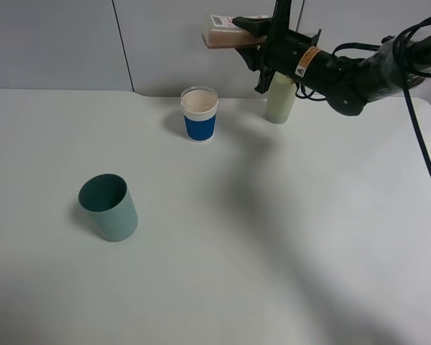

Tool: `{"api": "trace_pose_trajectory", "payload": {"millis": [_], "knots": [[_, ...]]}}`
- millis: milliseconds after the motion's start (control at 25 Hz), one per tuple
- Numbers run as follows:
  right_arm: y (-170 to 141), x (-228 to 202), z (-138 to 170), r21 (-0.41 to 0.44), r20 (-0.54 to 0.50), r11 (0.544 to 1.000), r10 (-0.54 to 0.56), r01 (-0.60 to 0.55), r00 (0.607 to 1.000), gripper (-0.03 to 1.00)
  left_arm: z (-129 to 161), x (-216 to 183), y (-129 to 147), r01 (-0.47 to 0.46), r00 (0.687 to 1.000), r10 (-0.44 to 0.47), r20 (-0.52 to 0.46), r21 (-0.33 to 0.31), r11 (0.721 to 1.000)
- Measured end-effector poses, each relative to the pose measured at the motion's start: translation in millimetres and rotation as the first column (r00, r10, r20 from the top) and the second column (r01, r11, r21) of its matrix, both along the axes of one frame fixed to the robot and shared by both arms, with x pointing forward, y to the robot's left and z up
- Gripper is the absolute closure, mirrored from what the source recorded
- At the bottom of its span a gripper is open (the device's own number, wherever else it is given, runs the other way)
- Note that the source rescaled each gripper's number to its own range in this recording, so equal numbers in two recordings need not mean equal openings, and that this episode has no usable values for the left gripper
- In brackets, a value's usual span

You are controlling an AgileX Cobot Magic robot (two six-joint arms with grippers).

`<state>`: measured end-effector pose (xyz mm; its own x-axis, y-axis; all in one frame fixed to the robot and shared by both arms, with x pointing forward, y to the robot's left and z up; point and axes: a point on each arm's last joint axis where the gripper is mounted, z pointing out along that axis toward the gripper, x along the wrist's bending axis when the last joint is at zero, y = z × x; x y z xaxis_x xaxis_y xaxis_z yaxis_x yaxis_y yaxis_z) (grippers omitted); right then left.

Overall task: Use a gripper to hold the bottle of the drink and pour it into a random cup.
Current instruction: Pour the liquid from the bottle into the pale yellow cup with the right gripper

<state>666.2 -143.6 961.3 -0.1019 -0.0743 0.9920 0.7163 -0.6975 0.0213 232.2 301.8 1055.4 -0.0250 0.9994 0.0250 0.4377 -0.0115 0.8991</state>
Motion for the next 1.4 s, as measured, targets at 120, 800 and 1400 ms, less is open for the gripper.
{"api": "trace_pose_trajectory", "payload": {"millis": [120, 800, 1400], "knots": [[-0.8, 0.8, 0.5, 0.011, -0.003, 1.000, -0.011, 0.011, 1.000, 0.96, 0.0, 0.0, 0.0, 0.000, 1.000, 0.000, 0.000, 0.000, 1.000], [2.7, -0.5, 1.1, 0.018, 0.000, 1.000, -0.004, 0.004, 1.000, 0.96, 0.0, 0.0, 0.0, 0.000, 1.000, 0.000, 0.000, 0.000, 1.000], [9.4, -2.3, 4.8, 0.067, 0.007, 0.998, -0.011, 0.010, 1.000, 0.96, 0.0, 0.0, 0.0, 0.000, 1.000, 0.000, 0.000, 0.000, 1.000]]}}
